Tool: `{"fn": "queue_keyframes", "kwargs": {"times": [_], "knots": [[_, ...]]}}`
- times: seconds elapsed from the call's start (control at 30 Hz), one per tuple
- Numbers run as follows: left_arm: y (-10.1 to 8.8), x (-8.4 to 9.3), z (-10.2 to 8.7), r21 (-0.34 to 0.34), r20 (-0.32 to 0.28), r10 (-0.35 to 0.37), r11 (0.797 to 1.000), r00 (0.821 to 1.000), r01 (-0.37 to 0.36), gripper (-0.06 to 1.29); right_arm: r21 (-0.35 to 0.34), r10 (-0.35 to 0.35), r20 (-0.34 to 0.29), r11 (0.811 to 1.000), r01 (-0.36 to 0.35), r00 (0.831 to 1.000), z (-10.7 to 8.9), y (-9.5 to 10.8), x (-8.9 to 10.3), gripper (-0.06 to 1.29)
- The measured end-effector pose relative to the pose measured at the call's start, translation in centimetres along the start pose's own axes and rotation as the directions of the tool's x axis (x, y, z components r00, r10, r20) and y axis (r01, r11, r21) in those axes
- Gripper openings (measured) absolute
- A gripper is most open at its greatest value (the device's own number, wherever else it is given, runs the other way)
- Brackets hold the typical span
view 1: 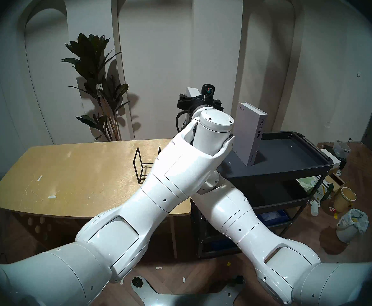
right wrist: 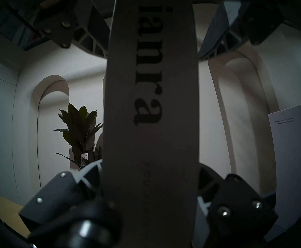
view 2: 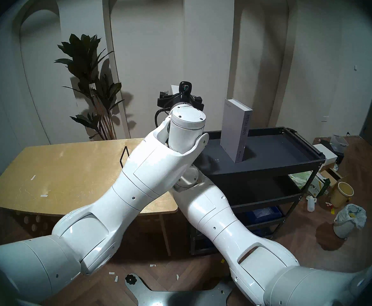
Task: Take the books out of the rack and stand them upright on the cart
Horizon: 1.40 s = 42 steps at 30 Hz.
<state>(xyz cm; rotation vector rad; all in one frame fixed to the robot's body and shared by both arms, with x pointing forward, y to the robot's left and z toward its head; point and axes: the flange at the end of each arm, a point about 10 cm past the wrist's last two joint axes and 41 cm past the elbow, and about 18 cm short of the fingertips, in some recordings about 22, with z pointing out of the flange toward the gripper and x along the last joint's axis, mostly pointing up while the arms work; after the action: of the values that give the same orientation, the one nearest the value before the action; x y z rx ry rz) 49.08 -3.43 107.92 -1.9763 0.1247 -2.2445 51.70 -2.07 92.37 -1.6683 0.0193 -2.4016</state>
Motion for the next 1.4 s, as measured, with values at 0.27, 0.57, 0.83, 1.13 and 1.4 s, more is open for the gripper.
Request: {"fn": "queue_keyframes", "kwargs": {"times": [0.27,0.57,0.83,1.13,1.4], "knots": [[1.2,6.9,-2.7,-0.098,-0.17,-0.113,0.99,0.979,0.097,1.23,-0.031,-0.01,0.022,0.999,0.011,1.0,0.8,0.3,0.5,0.6],[-2.5,13.6,-4.0,-0.128,-0.302,-0.255,0.966,0.919,0.226,1.23,-0.066,-0.037,0.045,0.997,0.039,0.998,1.8,1.7,1.0,0.6],[-8.6,15.6,-4.1,-0.108,-0.338,-0.321,0.947,0.884,0.303,1.23,-0.088,-0.104,0.058,0.99,0.108,0.993,3.1,5.0,1.9,0.6],[-14.1,11.2,-3.5,-0.059,-0.209,-0.313,0.95,0.927,0.307,1.23,-0.074,-0.171,0.099,0.981,0.179,0.98,4.9,9.6,3.3,0.6],[-16.4,7.0,-4.1,-0.093,-0.052,-0.298,0.952,0.953,0.292,1.23,0.015,-0.169,0.213,0.985,0.17,0.962,5.4,12.1,2.7,0.6]]}}
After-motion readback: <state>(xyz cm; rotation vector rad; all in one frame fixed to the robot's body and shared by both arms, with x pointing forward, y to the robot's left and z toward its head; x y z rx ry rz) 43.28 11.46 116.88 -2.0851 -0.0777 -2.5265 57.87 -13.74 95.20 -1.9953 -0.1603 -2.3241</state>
